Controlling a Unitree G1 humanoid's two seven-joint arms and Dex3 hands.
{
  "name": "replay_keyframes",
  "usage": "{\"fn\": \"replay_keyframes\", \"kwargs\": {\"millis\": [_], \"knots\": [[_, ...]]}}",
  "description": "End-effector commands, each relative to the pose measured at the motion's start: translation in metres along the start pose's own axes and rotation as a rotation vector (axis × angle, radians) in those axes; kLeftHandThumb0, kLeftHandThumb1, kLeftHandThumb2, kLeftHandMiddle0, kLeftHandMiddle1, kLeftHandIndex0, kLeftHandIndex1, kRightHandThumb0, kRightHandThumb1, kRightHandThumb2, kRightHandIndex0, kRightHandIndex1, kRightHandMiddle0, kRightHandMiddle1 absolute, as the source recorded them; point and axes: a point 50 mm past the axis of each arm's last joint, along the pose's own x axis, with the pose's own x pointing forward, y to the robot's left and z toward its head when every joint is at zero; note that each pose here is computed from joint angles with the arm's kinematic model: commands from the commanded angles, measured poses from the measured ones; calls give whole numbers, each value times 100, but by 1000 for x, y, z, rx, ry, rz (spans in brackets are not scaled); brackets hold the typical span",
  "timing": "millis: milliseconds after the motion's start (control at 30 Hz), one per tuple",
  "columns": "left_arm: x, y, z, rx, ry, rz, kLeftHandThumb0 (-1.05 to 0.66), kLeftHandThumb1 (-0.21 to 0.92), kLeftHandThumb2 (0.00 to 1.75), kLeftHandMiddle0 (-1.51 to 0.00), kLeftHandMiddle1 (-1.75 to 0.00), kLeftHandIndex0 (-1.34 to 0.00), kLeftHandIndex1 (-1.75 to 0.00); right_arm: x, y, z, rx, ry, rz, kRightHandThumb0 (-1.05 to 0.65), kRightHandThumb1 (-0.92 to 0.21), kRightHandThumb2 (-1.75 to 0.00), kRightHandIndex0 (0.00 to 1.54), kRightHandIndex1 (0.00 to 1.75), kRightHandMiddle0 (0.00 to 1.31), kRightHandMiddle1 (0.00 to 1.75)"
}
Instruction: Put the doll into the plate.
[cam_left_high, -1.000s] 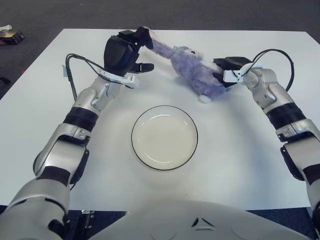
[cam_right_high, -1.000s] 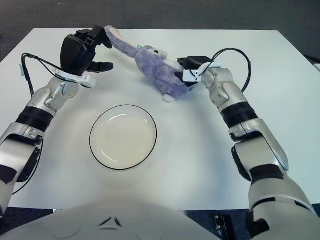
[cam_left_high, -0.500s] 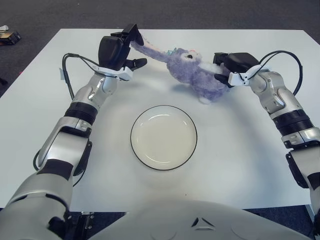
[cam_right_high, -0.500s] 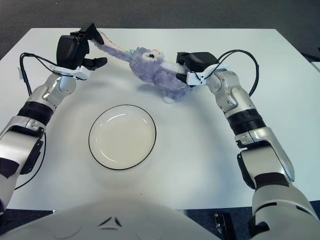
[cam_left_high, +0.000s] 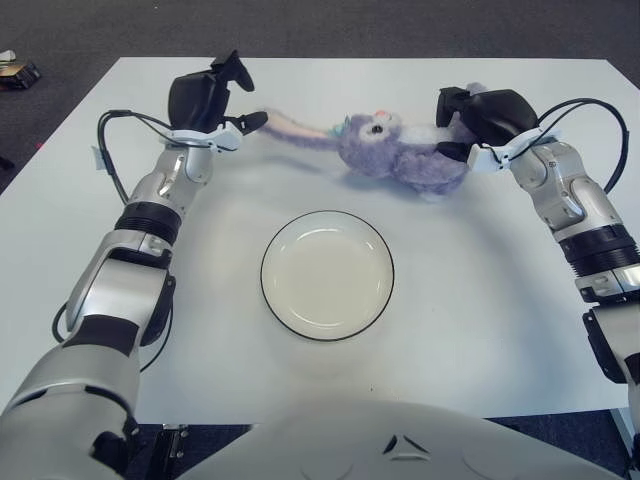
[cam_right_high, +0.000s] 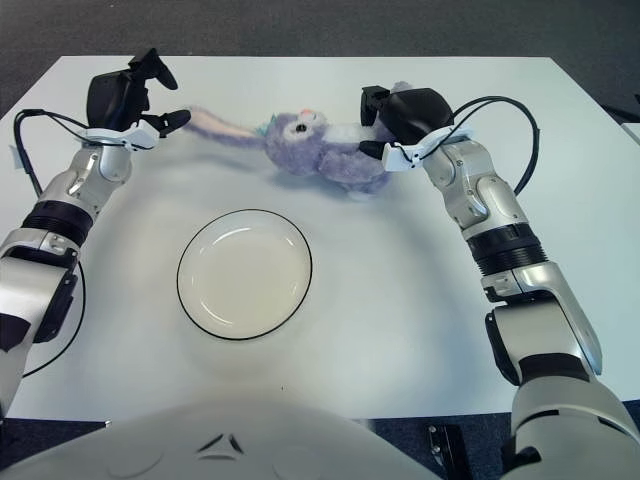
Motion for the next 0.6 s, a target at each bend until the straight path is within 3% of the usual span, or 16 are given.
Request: {"fn": "replay_keyframes", "kwargs": {"millis": [0, 200, 567], "knots": [[4, 3, -1, 7, 14, -1, -38, 91, 23, -78, -175, -54, -141, -2, -7, -2, -26, 3, -33, -41, -47, -111, 86, 175, 48, 175], [2, 0, -7, 24, 80, -54, -37, 92, 25, -72, -175, -49, -145, -3, -16, 0, -28, 5, -62, -41, -48, -111, 85, 175, 47, 175], [-2, -2, -11, 62, 98, -111, -37, 92, 28, -64, -175, -45, -149, -5, -19, 0, -28, 21, -81, -41, -50, -108, 84, 175, 46, 175]]}}
